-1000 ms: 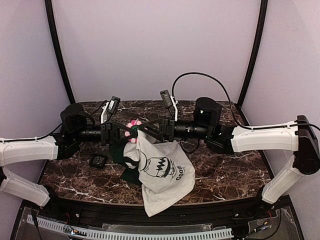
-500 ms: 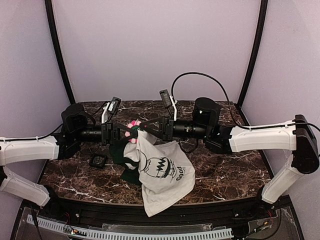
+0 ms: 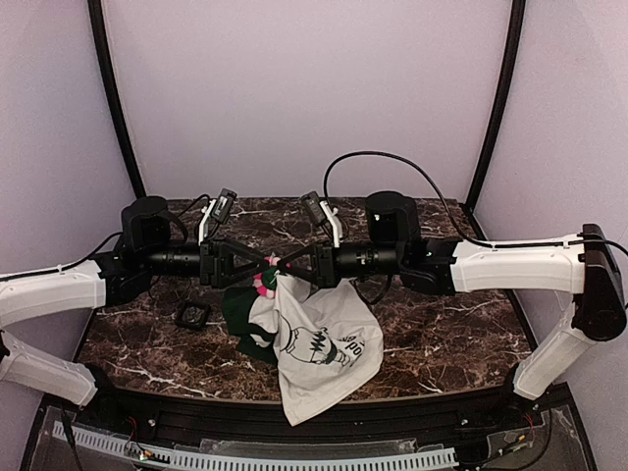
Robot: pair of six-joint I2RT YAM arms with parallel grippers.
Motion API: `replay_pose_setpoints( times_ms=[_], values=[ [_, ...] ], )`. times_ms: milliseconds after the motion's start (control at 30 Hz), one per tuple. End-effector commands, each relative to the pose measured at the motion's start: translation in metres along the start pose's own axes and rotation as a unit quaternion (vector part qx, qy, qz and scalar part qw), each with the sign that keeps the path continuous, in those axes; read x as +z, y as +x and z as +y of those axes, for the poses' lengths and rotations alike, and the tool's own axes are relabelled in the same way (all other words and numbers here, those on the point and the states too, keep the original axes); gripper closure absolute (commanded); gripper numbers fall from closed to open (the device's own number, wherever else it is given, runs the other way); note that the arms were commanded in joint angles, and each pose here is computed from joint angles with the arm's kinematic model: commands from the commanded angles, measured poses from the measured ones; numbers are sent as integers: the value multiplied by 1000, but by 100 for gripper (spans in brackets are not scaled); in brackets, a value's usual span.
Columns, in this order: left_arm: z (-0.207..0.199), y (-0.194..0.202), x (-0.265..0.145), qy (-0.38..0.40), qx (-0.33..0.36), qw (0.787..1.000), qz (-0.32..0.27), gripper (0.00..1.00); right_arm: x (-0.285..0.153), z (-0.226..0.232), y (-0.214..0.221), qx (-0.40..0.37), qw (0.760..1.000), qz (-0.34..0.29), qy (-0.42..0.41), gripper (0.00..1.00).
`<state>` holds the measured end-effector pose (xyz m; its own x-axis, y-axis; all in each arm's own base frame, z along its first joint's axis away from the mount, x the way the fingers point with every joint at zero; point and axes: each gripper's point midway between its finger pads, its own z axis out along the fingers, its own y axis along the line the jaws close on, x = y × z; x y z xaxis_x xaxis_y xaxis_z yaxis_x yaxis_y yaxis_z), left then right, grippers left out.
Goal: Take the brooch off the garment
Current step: Open the brooch on the crumpled clothing.
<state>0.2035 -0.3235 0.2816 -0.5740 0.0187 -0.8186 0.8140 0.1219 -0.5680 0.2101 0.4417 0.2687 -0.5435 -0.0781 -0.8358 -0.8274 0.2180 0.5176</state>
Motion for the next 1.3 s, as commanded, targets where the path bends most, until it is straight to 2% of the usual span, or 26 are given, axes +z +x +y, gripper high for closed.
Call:
replay_pose_setpoints(
  times_ms=[0,100,267,367,633,800,967,1033,1267],
  values=[
    [5,1,0,-23,11,1000,19,23,-7,11,-5,-27,999,21,-13,100],
    [12,8,3,-31,9,999,41,31,-6,15,-3,-28,999,31,-25,100],
    [16,19,8,-42,15,996,73,38,-5,17,-4,-30,998,33,-32,100],
    [16,24,9,-43,14,996,83,48,-4,18,-5,-32,998,37,-35,100],
    [14,30,11,-35,6,996,87,69,-3,17,-6,-37,998,43,-31,100],
    [13,30,13,-26,1,996,82,87,-2,16,-6,-36,998,44,-31,100],
    [10,28,14,-17,-3,997,74,97,-3,17,-7,-35,998,42,-32,100],
    [8,26,14,-12,-6,998,67,99,-3,17,-9,-35,998,39,-31,93],
    [7,13,12,-8,-22,1000,9,99,-17,17,-19,-27,1000,-6,-13,44]
  ],
)
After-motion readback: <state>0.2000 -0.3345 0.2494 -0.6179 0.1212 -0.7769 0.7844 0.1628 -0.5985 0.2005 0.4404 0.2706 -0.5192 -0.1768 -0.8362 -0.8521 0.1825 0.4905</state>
